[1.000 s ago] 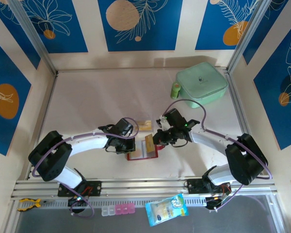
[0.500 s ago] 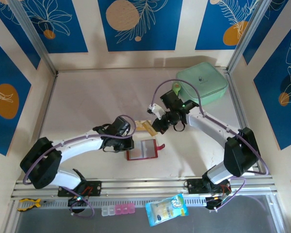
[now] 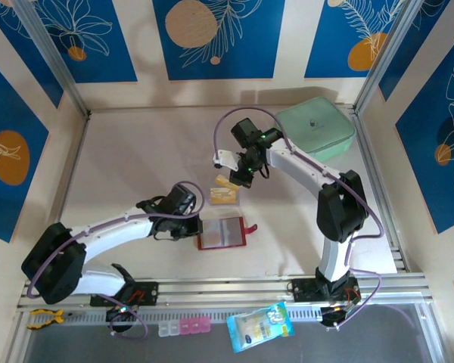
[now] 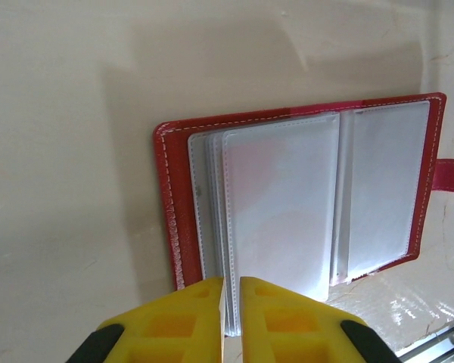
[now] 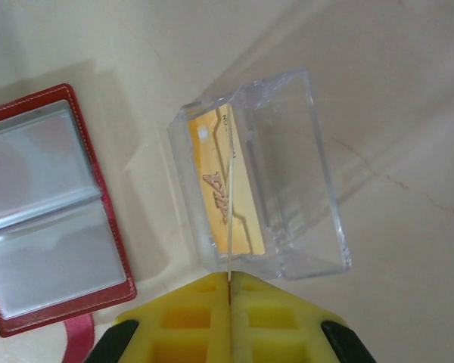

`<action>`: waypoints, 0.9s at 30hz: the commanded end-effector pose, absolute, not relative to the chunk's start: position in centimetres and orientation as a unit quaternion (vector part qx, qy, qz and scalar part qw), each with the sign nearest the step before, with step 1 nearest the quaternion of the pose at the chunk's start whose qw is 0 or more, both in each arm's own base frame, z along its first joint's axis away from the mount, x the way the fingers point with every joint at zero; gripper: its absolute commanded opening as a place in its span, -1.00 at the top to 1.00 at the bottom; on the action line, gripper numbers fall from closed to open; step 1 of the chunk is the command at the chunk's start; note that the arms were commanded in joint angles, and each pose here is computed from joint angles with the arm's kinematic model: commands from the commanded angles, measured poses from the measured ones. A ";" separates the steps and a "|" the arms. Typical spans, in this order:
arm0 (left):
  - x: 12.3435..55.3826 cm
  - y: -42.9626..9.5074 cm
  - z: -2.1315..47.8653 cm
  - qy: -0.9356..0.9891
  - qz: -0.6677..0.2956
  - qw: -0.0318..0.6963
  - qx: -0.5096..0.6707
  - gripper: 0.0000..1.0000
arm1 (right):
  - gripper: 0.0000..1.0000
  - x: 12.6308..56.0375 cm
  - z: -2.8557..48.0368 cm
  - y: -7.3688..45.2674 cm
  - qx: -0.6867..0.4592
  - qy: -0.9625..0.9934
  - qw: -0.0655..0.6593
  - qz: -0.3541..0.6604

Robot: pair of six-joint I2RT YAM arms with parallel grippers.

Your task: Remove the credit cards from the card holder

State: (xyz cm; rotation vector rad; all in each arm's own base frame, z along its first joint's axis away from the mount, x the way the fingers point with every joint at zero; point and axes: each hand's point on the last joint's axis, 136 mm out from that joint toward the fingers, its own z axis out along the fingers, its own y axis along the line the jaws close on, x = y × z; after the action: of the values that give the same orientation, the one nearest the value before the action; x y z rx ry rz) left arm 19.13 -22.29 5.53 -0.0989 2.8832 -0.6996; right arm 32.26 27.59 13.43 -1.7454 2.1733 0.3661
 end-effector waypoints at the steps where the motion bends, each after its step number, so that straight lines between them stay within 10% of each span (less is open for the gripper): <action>1: 18.8 -20.9 5.2 0.971 -0.220 0.087 -0.041 0.71 | 1.00 32.3 13.6 27.7 -0.640 0.742 0.150 0.129; 27: 19.9 -22.5 4.0 0.965 -0.251 0.063 -0.040 0.74 | 0.73 31.3 14.8 28.3 -0.582 0.779 0.174 0.157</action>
State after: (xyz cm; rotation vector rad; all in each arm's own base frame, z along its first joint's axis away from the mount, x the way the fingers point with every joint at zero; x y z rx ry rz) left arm 19.18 -21.39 3.40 -0.1437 2.9373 -0.6894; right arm 32.44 27.50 12.63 -1.7728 2.1937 0.3528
